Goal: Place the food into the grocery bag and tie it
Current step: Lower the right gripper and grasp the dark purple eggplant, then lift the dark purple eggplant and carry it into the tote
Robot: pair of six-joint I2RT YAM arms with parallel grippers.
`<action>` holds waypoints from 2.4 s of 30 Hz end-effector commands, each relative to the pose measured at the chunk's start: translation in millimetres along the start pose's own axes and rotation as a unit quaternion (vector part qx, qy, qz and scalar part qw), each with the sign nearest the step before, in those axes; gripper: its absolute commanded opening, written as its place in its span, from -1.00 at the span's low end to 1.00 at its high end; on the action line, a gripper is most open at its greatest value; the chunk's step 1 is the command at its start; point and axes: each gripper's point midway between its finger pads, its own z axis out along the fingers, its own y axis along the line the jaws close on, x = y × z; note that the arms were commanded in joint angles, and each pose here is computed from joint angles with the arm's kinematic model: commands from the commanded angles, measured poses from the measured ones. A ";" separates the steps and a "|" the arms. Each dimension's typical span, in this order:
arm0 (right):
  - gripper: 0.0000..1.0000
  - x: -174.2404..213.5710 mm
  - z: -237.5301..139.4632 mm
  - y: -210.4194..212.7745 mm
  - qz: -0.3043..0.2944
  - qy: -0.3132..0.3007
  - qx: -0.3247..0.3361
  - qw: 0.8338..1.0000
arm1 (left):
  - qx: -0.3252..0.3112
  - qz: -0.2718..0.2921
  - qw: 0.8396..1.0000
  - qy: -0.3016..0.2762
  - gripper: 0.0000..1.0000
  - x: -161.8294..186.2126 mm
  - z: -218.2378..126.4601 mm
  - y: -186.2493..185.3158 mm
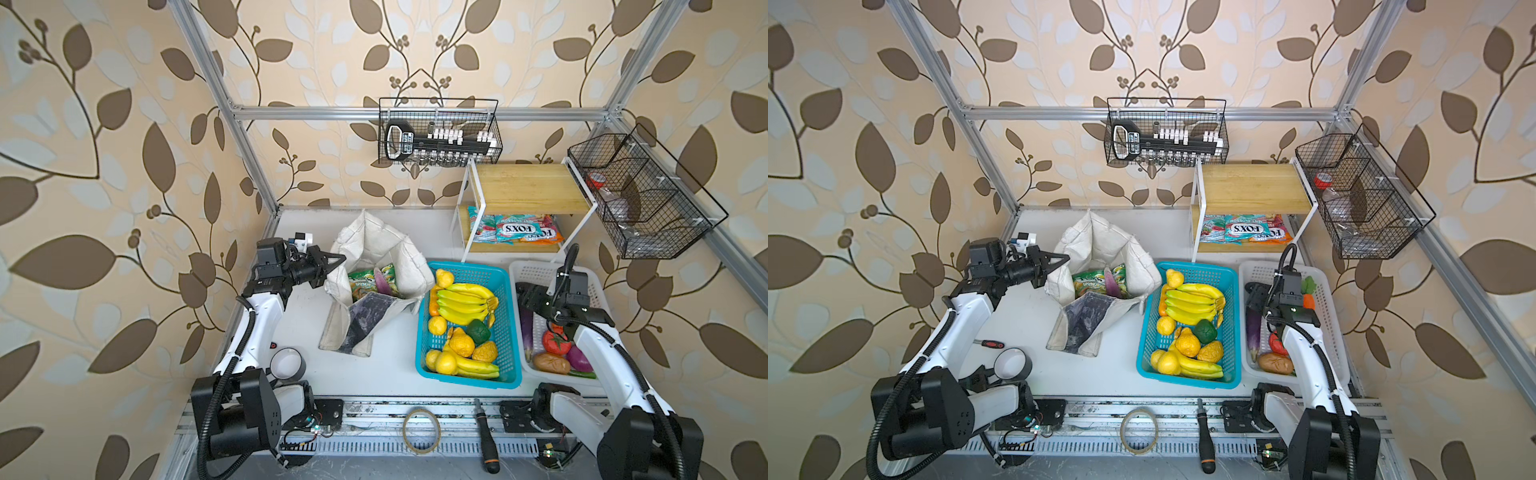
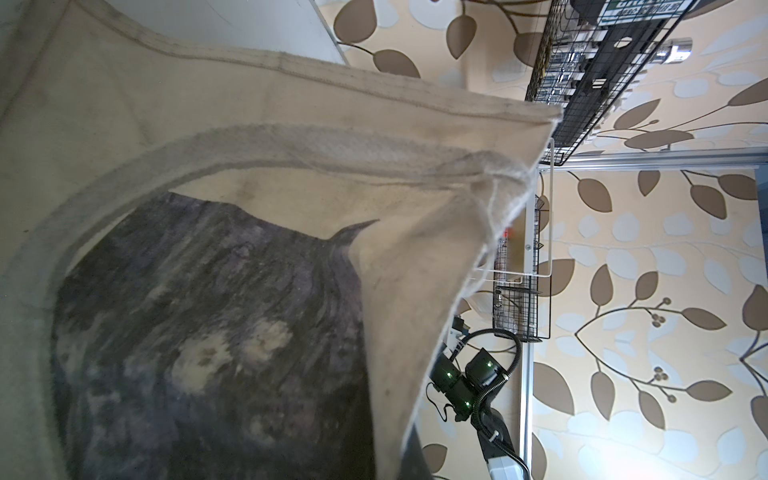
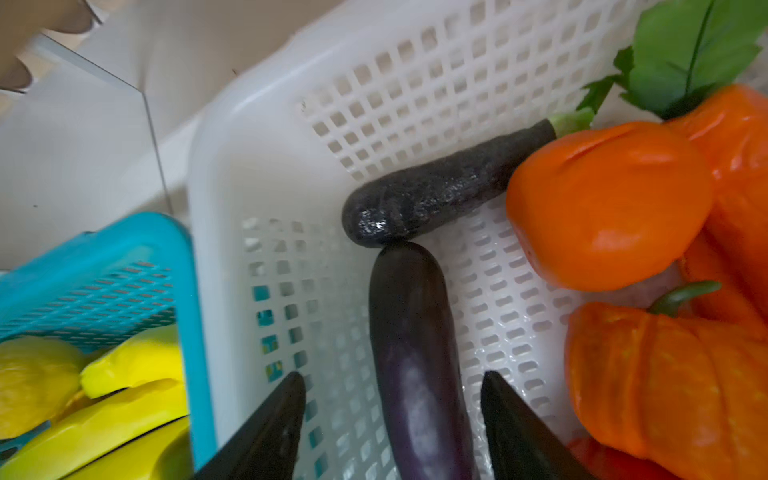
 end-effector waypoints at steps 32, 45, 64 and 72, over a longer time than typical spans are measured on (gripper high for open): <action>-0.13 27.8 46.9 -5.0 0.011 0.073 -0.019 0.997 | 0.020 0.026 0.999 0.012 -1.00 10.6 -3.5 -10.8; -0.20 -54.9 -73.9 12.0 -0.008 -0.130 -0.039 0.991 | 0.017 0.024 1.000 0.009 -1.00 8.4 -3.1 -9.5; -0.19 -46.2 -243.5 274.9 -0.170 -0.225 -0.289 0.915 | 0.018 0.027 0.999 -0.004 -1.00 3.5 -5.4 -17.1; -0.19 1.2 -219.4 415.0 -0.195 -0.169 -0.401 0.879 | 0.018 0.029 0.999 0.001 -1.00 7.8 -8.2 -21.7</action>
